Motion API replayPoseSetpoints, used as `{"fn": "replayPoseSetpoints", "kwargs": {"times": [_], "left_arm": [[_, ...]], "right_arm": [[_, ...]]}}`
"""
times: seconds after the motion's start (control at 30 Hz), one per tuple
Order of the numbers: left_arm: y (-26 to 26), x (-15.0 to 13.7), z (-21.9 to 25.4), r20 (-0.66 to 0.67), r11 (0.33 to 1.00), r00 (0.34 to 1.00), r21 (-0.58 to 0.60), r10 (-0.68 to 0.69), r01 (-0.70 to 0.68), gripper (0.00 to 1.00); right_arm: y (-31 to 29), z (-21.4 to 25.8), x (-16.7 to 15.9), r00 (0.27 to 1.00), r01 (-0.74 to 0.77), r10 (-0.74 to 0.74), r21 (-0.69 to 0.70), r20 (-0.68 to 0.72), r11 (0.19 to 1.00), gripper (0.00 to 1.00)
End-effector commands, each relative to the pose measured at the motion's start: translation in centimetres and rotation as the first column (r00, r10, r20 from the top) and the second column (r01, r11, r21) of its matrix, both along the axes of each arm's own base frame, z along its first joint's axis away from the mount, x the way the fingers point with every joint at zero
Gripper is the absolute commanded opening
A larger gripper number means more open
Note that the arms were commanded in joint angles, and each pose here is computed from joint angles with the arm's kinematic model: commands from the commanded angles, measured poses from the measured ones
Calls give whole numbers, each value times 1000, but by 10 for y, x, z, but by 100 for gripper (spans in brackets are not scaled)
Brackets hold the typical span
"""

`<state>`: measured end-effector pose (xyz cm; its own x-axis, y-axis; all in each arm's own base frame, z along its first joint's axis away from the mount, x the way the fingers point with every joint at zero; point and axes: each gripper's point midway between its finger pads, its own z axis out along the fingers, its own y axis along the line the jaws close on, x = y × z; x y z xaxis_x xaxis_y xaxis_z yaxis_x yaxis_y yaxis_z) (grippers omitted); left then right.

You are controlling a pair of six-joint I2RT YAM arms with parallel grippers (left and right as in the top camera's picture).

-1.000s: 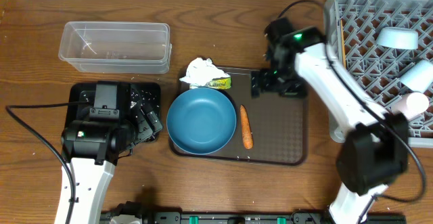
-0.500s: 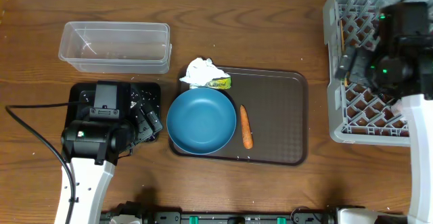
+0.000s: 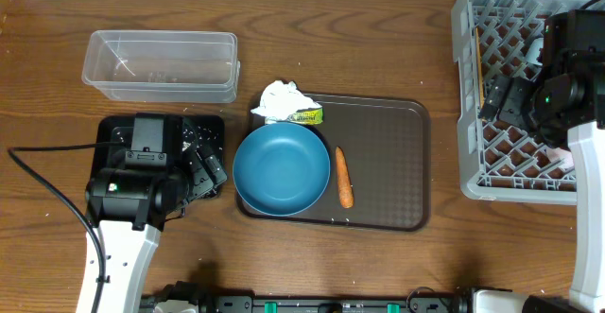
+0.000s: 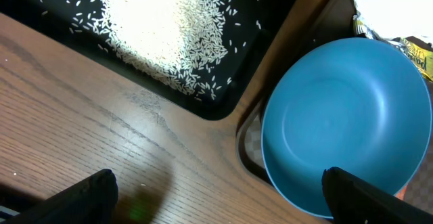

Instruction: Sort waste into correct bins and load items into the dishwasher rack

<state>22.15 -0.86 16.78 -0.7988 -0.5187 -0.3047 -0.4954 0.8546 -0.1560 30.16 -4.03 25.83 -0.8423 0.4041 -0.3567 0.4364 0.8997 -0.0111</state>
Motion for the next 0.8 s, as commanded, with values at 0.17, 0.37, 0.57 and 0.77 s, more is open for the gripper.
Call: {"fn": "replayPoseSetpoints", "kwargs": {"times": [0.17, 0.37, 0.57, 0.77], "left_arm": [[1, 2, 4, 12, 1000, 1000, -3, 12, -12, 99], [1, 2, 4, 14, 1000, 1000, -3, 12, -12, 99], [-1, 3, 5, 17, 1000, 1000, -14, 18, -18, 99], [-26, 1, 5, -10, 977, 996, -194, 84, -84, 99]], "right_arm": [[-3, -3, -1, 1000, 22, -21, 5, -10, 1000, 99], [-3, -3, 0, 1000, 22, -21, 5, -9, 1000, 99], [-3, -3, 0, 1000, 22, -21, 5, -9, 1000, 99], [-3, -3, -1, 1000, 22, -21, 5, -10, 1000, 99]]}}
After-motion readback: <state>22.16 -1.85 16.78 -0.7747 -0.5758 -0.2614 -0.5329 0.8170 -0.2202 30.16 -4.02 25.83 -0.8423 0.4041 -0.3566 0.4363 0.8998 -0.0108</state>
